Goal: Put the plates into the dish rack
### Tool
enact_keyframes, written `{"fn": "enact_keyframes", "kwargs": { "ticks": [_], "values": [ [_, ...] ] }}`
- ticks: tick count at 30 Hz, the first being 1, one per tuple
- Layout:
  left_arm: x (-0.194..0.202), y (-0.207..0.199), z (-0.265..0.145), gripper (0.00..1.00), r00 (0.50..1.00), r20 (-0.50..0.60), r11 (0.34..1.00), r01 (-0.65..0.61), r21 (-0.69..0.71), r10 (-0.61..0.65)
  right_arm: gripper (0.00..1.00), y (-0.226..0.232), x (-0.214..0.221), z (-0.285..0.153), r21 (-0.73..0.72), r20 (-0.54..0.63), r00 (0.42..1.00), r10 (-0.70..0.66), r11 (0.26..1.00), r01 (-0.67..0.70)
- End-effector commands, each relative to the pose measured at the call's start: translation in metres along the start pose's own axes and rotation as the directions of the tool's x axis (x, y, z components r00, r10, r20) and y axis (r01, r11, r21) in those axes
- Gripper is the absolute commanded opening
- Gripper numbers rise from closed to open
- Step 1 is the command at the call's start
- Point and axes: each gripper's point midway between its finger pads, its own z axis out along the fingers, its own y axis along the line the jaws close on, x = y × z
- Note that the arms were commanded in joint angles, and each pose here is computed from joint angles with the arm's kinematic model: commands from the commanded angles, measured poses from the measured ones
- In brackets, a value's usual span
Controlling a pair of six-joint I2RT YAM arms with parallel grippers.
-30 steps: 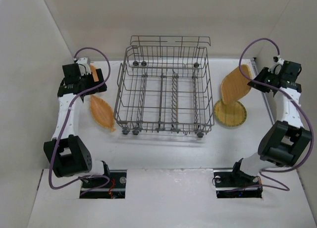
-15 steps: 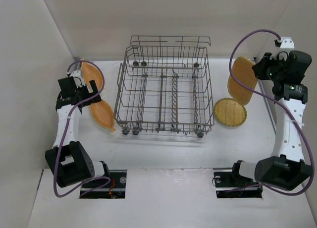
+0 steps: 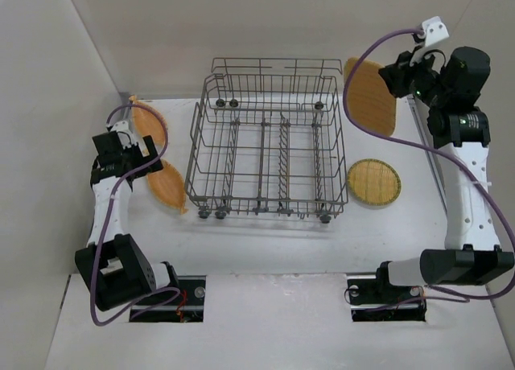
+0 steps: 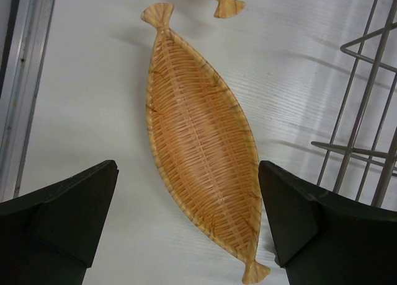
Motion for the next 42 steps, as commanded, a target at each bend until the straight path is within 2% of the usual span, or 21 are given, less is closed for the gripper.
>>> {"fn": "enact_keyframes", "kwargs": {
  "ticks": [1,7,11,16,22,30,35,42],
  "values": [
    [-0.007,0.001,-0.01,1.0,0.999,0.052,1.0,-0.004,-0.003,0.004,0.0,0.03,-0.071,0.006,-0.109,0.222,0.963,-0.15,0.978,0.177],
    [-0.004,0.005,-0.018,1.0,0.998,0.057,1.0,0.009,-0.016,-0.008,0.0,0.077,-0.079,0.033,-0.292,0.289,0.934,-0.209,0.91,0.294],
    [0.0,0.011,-0.023,1.0,0.998,0.051,0.999,0.026,-0.031,-0.024,0.0,0.099,-0.074,0.047,-0.363,0.317,0.91,-0.268,0.852,0.378],
    [0.007,0.015,-0.028,1.0,0.999,0.04,0.998,0.038,-0.048,-0.036,0.0,0.117,-0.067,0.057,-0.408,0.358,0.867,-0.347,0.777,0.48],
    [0.01,0.017,-0.031,1.0,0.999,0.033,0.997,0.045,-0.058,-0.043,0.0,0.136,-0.052,0.064,-0.423,0.43,0.775,-0.464,0.655,0.627],
    [0.005,0.018,-0.032,1.0,0.998,0.04,0.996,0.052,-0.076,-0.049,0.0,0.149,-0.037,0.08,-0.435,0.486,0.708,-0.512,0.562,0.704],
    [0.003,0.02,-0.032,1.0,0.998,0.042,0.995,0.058,-0.079,-0.055,0.0,0.157,-0.02,0.09,-0.472,0.487,0.699,-0.524,0.515,0.715],
    [0.003,0.023,-0.03,1.0,0.997,0.035,0.994,0.065,-0.086,-0.063,0.0,0.164,-0.001,0.107,-0.508,0.475,0.714,-0.515,0.502,0.7]
  ]
}}
